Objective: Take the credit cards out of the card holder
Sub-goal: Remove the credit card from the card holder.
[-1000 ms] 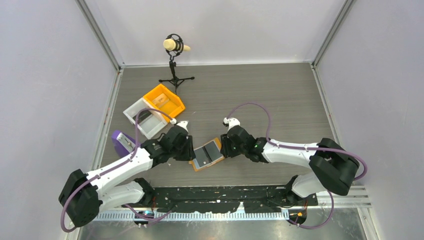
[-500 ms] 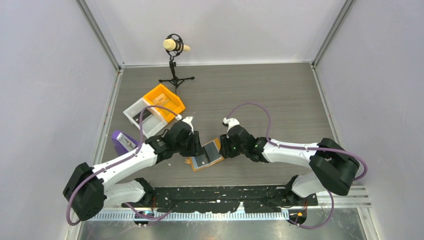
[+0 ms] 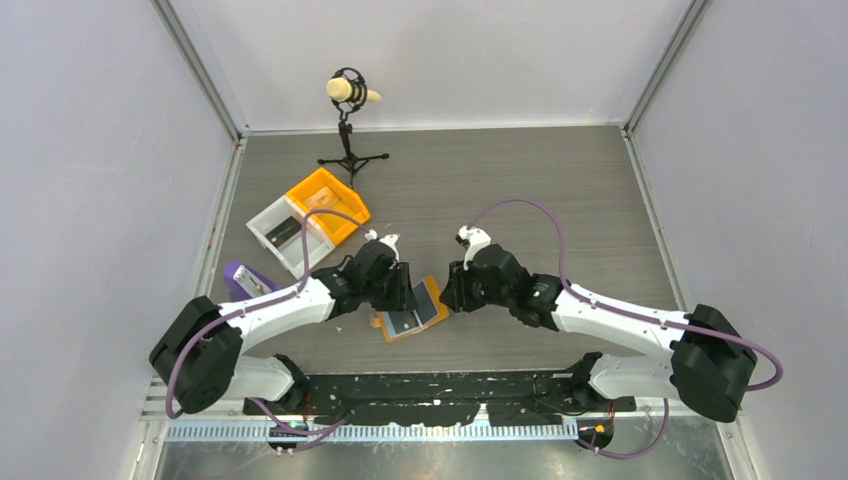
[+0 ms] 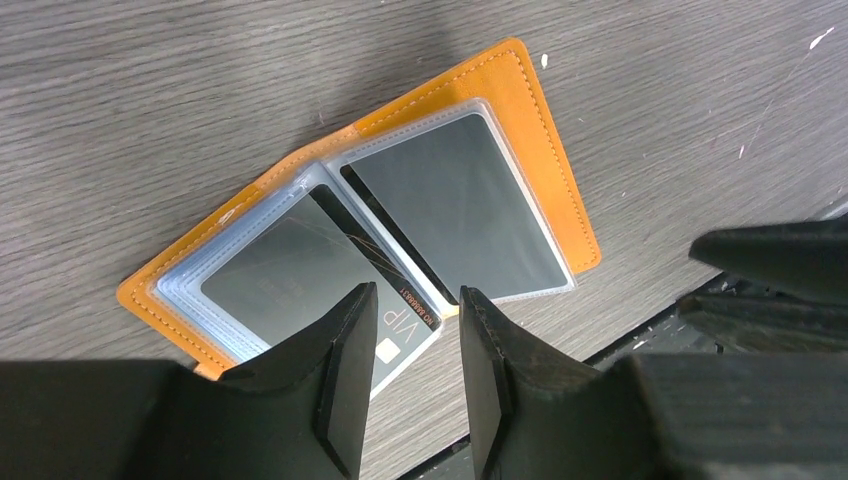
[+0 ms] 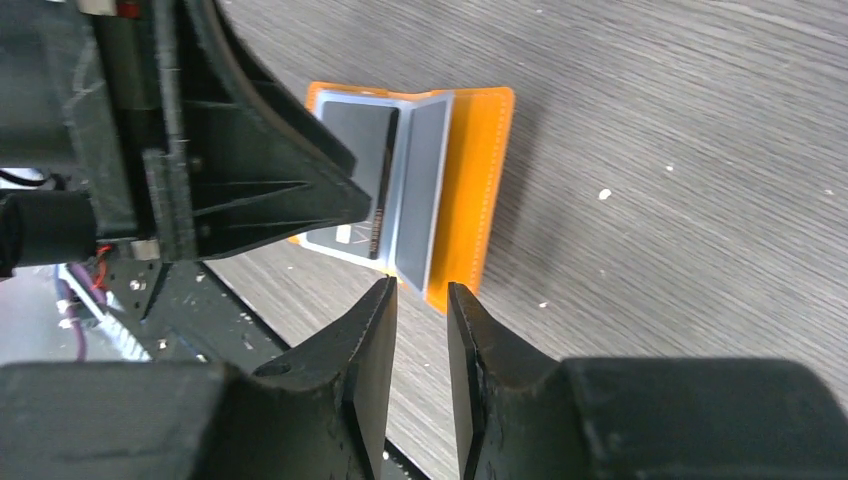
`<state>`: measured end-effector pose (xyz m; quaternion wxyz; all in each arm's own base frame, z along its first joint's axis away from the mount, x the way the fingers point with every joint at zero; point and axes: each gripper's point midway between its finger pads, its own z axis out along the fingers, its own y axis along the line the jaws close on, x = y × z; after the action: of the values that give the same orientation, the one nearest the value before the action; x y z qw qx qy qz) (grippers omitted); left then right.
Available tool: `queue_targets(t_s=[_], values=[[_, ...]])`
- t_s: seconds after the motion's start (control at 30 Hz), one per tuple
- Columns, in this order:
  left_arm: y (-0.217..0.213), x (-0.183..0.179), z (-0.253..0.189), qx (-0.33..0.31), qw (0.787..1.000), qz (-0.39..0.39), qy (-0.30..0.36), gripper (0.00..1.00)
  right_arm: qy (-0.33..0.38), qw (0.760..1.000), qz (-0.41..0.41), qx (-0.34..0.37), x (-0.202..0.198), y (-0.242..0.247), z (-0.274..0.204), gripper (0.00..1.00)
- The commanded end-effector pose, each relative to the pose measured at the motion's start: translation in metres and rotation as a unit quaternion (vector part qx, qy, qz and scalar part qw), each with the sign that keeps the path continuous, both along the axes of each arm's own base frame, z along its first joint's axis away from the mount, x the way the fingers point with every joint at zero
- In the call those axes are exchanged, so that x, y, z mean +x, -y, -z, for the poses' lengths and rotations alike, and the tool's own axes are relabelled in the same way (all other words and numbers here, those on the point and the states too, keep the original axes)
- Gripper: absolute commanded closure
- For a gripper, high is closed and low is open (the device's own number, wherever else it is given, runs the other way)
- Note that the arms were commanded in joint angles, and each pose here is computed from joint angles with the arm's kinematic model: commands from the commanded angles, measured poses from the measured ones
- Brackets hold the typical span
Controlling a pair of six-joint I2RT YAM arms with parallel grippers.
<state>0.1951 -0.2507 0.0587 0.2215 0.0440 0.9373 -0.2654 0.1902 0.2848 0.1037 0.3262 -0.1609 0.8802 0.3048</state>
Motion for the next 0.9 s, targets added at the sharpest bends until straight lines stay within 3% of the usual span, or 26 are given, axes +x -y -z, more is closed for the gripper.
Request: queue_targets(t_s=[0.0, 0.33, 0.63, 0.87], values=[[0.015, 0.015, -0.017, -0.031, 0.999, -0.001, 0.025, 0.63, 0.01, 0.997, -0.026, 0.075, -0.001, -0.024, -0.039, 0.69], [-0.005, 0.014, -0.015, 0.001, 0.999, -0.03, 0.031, 0.63, -0.024, 0.991, -0.064, 0.118, -0.002, -0.058, -0.037, 0.73], [-0.002, 0.01, -0.007, -0.02, 0.999, -0.039, 0.023, 0.64, -0.05, 0.994, -0.045, 0.081, 0.017, -0.068, 0.002, 0.75], [0.001, 0.012, -0.008, -0.028, 0.998, -0.041, 0.026, 0.64, -0.068, 0.996, -0.013, 0.049, 0.026, -0.048, 0.044, 0.76]])
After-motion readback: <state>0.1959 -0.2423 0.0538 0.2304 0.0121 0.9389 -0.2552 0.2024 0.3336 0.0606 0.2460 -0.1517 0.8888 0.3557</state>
